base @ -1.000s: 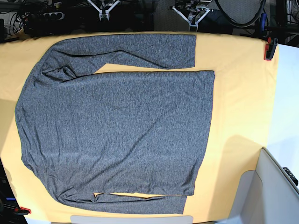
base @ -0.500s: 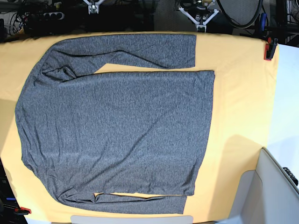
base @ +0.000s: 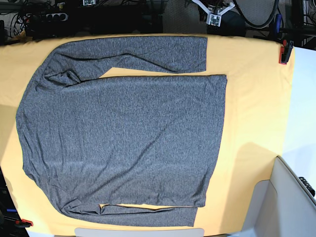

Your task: Fold the T-shirt properly

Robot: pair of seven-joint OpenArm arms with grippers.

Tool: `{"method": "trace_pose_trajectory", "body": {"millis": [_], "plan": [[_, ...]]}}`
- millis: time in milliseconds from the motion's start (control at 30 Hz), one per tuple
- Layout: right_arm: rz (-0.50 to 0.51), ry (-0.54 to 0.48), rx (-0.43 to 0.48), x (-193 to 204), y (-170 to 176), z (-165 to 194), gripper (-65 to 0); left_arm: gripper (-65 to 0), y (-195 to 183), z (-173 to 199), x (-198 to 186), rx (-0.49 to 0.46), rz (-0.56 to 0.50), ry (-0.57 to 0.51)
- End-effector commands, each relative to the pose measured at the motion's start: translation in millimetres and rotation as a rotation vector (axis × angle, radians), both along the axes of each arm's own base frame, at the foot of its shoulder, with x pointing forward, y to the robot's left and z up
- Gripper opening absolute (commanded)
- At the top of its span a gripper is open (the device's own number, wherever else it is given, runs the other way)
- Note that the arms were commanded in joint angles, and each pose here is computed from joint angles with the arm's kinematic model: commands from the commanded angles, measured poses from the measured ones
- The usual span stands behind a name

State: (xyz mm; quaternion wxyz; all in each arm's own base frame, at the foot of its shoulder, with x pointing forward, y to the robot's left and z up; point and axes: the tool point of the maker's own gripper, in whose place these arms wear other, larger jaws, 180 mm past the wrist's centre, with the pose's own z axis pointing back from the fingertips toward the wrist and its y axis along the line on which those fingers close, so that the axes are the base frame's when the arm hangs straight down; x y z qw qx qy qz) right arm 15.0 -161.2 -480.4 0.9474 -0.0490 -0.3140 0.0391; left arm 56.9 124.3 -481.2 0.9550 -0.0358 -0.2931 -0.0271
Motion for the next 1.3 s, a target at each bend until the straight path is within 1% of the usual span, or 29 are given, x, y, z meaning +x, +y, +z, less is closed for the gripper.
{"method": "trace_pose_trajectory", "body": {"millis": [0,100,167,267,367,400,500,567,600,667,733,800,867,933,1000,1100,1133,1167,1200,1267], "plan": [[0.009,-0.054,-0.003,7,-1,17,-65.0,-64.9,1,9,-3,-0.005,0.002,0.001],[0.034,-0.138,-0.005,26,-2,50,-65.0,-64.9,6,33,15,0.006,-0.02,-0.016],[0.015,-0.194,0.022,38,1,72,-65.0,-64.9,8,55,32,0.013,-0.058,-0.047],[-0.017,-0.261,0.06,53,-6,97,-65.0,-64.8,9,84,49,0.01,-0.103,-0.091],[-0.086,-0.309,0.163,66,-10,113,-65.0,-63.2,10,91,51,-0.008,-0.146,-0.062],[-0.114,-0.315,0.207,69,-13,116,-65.0,-61.7,9,91,51,-0.019,-0.179,-0.054],[-0.2,-0.323,0.341,78,-22,120,-64.8,-58.1,-3,93,54,-0.084,-0.241,-0.044],[-0.207,-0.341,0.442,88,-19,126,-64.8,-56.4,-8,95,51,-0.112,-0.284,-0.036],[-0.211,-0.354,0.486,92,-20,132,-64.8,-55.7,-8,95,50,-0.112,-0.311,-0.033],[-0.217,-0.389,0.536,99,-23,143,-64.0,-54.3,-8,96,49,-0.117,-0.333,-0.03],[-0.217,-0.444,0.539,109,-33,159,-59.4,-52.6,-9,96,49,-0.124,-0.337,-0.03],[-0.232,-0.487,0.515,115,-49,172,-50.4,-50.9,-6,96,49,-0.112,-0.345,-0.027],[-0.259,-0.486,0.505,118,-64,175,-40.8,-49.4,-5,96,50,-0.107,-0.353,-0.027],[-0.304,-0.476,0.509,123,-80,177,-34.1,-47.8,-3,97,54,-0.101,-0.354,-0.036],[-0.371,-0.457,0.556,125,-91,174,-32.3,-46.6,-3,99,61,-0.096,-0.355,-0.055],[-0.44,-0.449,0.673,125,-108,174,-32.3,-46.0,-1,98,64,-0.087,-0.357,-0.049],[-0.456,-0.439,0.727,124,-113,170,-32.3,-46.0,-1,96,63,-0.083,-0.361,-0.035],[-0.476,-0.43,0.757,123,-121,166,-32.3,-46.0,-2,96,65,-0.081,-0.363,-0.032],[-0.501,-0.414,0.782,119,-131,159,-32.3,-46.0,-2,95,67,-0.076,-0.365,-0.027],[-0.554,-0.357,0.804,114,-147,138,-32.3,-46.0,-1,95,72,-0.069,-0.368,-0.022]]}}
